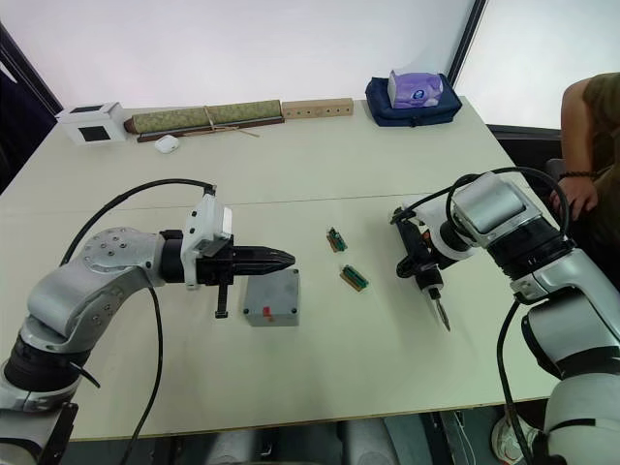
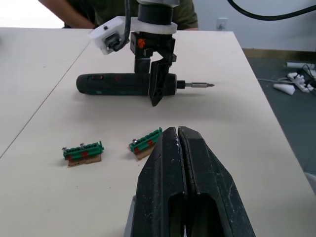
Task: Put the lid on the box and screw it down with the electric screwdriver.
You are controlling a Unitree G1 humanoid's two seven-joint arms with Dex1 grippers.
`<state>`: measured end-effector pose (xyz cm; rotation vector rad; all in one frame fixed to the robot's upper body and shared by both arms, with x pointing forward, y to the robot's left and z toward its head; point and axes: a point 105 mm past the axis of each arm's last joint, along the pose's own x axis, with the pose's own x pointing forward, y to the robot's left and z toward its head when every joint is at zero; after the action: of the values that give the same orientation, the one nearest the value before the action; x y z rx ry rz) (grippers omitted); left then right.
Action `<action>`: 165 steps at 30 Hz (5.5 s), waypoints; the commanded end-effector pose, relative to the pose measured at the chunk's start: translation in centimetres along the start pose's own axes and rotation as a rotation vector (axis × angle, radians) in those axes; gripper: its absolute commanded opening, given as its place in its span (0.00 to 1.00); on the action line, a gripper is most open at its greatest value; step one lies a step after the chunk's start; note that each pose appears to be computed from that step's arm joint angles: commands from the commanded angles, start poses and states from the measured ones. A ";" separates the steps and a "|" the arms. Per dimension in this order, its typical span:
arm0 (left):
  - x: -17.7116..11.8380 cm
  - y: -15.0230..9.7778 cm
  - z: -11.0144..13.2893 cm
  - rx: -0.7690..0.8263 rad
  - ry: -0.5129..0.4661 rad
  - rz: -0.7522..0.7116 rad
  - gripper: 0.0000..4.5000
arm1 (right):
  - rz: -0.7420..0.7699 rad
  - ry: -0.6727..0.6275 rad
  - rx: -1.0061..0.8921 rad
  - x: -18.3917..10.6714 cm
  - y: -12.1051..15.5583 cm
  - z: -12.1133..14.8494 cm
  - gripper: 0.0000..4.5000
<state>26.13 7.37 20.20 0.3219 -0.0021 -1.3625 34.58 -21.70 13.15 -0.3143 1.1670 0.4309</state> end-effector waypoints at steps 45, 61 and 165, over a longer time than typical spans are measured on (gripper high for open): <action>-0.7 0.7 -7.7 -0.077 0.279 -0.066 0.00 | 0.560 -1.489 -0.373 -10.6 18.5 6.4 0.34; -0.6 0.6 -7.7 -0.074 0.279 -0.068 0.00 | 0.542 -1.469 -0.368 -9.5 18.4 6.4 0.34; -1.5 0.3 -0.7 -0.038 0.061 -0.042 0.00 | -0.055 -0.287 0.280 -0.4 0.2 -1.0 0.34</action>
<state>26.64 9.02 18.76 0.3099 0.1272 -1.3918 33.47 -20.99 13.49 -0.0308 0.8995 0.3097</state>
